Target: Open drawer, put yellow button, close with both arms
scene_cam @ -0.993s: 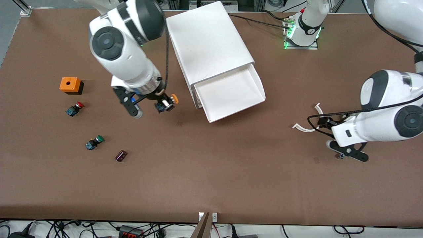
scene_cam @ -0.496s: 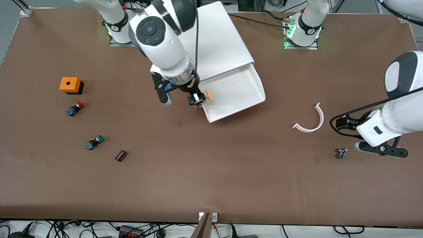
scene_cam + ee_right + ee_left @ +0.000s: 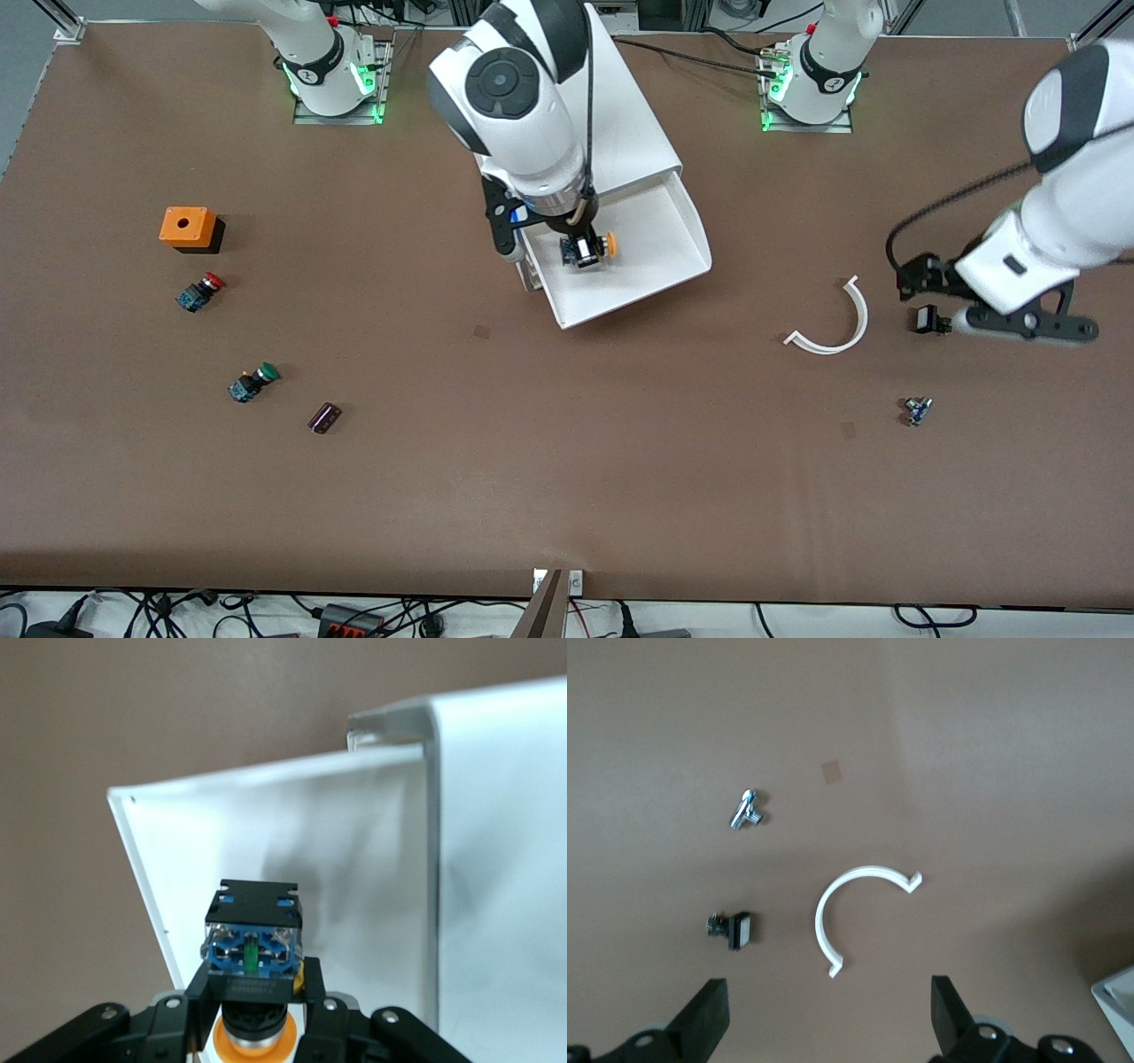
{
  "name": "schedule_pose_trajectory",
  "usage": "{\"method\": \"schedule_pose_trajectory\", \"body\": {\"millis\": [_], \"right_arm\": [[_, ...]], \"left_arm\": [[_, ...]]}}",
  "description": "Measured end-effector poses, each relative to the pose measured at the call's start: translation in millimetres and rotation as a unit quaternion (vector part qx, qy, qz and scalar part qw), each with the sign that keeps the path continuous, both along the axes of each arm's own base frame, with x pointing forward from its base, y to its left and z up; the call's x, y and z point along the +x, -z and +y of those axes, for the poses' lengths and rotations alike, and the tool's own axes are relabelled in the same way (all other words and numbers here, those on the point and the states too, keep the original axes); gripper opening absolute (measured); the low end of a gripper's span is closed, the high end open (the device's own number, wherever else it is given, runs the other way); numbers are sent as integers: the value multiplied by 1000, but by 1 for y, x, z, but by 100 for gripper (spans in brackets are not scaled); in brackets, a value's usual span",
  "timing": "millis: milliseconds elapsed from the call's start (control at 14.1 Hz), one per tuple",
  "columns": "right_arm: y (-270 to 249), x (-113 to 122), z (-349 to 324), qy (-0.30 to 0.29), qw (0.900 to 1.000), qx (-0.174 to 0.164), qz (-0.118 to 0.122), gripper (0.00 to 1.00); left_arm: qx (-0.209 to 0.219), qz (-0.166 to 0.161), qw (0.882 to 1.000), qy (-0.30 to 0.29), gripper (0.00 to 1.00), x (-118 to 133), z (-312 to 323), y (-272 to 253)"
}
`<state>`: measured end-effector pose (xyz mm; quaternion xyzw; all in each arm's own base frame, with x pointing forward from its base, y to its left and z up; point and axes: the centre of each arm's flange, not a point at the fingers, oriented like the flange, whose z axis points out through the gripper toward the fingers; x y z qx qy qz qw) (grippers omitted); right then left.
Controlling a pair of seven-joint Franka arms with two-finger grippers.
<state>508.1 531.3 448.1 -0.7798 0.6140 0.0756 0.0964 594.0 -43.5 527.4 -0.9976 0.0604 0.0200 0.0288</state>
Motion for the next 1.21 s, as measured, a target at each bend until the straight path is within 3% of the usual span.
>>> {"method": "schedule_pose_trajectory", "body": {"millis": [213, 851, 922, 1206], "right_arm": [[7, -6, 10, 2, 1000, -2, 5, 41], [37, -15, 27, -2, 1000, 1, 21, 41], [36, -14, 27, 1, 1000, 5, 25, 46], [33, -14, 28, 4, 1000, 10, 26, 85]], "left_arm": [[-12, 10, 1000, -14, 100, -25, 4, -28], [-34, 20, 999, -30, 100, -23, 15, -25], [-34, 20, 999, -30, 100, -23, 14, -25], [-35, 18, 999, -29, 100, -22, 13, -27]]}}
